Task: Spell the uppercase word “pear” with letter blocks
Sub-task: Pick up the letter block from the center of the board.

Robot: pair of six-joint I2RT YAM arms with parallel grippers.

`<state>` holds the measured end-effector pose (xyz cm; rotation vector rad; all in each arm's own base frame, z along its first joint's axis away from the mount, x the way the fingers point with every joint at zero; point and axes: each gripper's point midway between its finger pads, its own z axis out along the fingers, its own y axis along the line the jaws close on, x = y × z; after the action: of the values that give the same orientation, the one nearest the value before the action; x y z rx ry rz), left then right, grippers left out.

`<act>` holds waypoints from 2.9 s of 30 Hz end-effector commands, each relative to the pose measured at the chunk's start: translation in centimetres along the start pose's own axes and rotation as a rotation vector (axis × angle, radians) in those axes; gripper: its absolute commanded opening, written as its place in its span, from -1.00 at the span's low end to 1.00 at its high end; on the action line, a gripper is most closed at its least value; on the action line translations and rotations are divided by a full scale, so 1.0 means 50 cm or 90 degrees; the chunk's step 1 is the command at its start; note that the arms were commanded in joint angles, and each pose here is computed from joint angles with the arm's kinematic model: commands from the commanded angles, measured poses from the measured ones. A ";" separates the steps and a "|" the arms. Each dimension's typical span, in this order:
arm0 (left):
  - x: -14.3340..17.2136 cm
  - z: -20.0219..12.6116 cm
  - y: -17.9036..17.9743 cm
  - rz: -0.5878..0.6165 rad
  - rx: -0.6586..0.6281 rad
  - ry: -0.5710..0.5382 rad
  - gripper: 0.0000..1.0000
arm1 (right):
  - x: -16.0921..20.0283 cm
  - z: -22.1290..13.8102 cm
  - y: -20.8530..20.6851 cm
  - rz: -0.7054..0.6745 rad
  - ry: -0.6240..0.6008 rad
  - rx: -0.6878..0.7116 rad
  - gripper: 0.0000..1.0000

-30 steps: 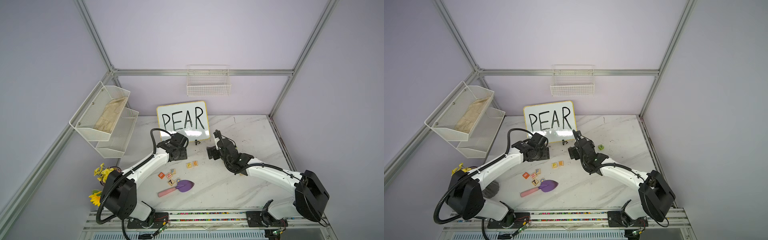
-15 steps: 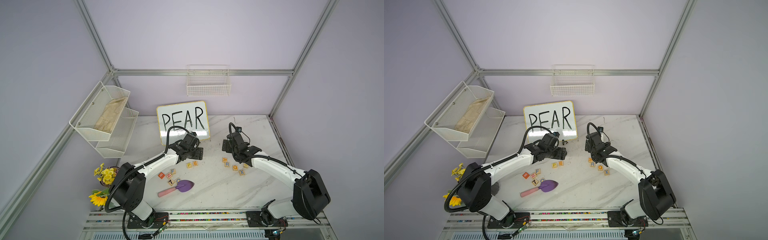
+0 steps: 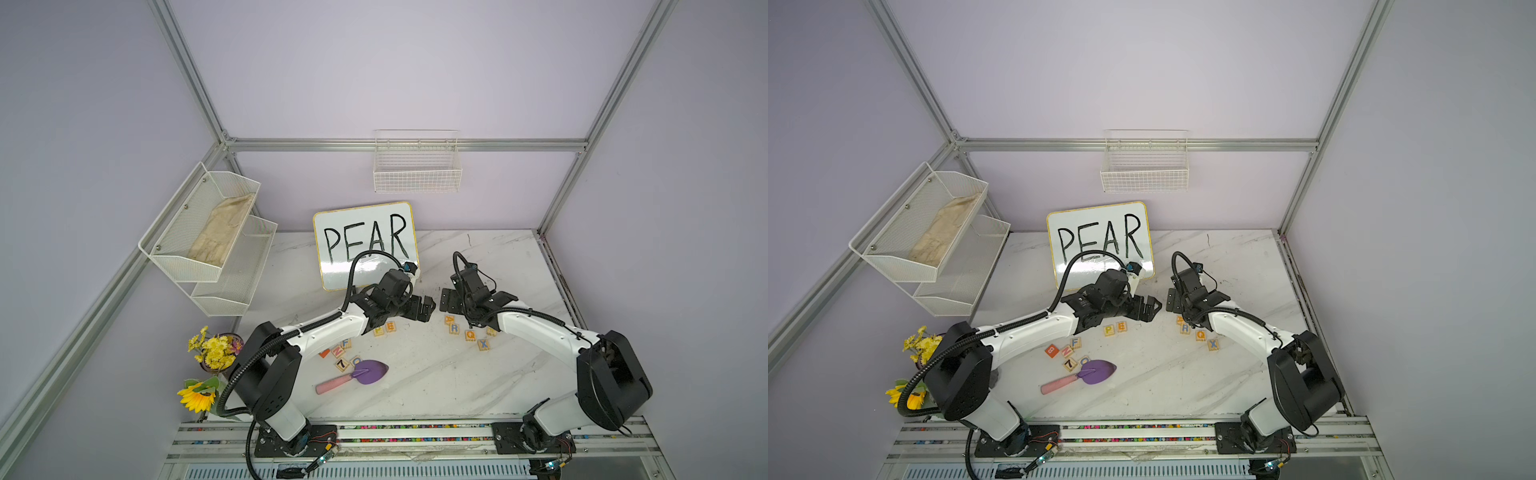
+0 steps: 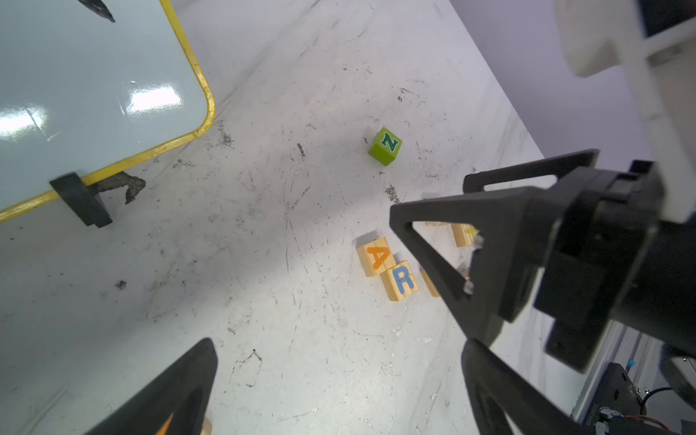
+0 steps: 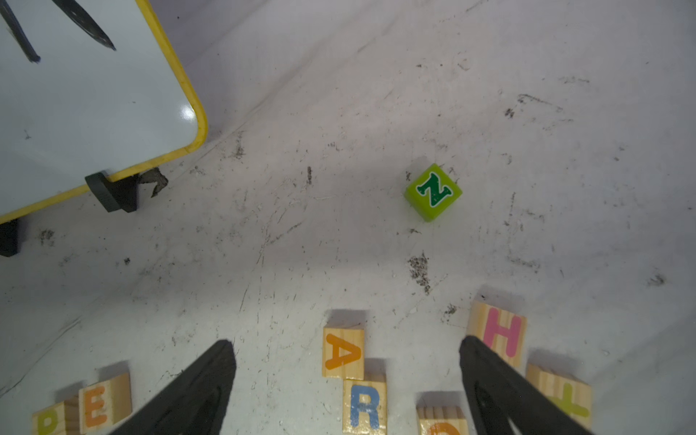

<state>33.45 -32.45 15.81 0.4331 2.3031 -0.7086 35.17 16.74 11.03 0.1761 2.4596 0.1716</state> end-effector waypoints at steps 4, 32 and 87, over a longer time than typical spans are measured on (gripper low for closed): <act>0.005 -0.032 -0.037 0.031 0.033 -0.039 1.00 | 0.036 0.010 -0.007 0.008 0.047 0.001 0.90; 0.086 -0.010 0.033 -0.021 -0.068 0.004 1.00 | 0.128 0.082 -0.004 -0.073 0.165 -0.003 0.49; 0.079 -0.008 0.059 -0.024 -0.113 0.007 1.00 | 0.140 0.107 -0.006 -0.114 0.162 0.045 -0.07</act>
<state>30.87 -29.39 10.02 0.3532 2.4222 -0.4942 33.83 18.35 3.02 -0.0452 2.6988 0.0544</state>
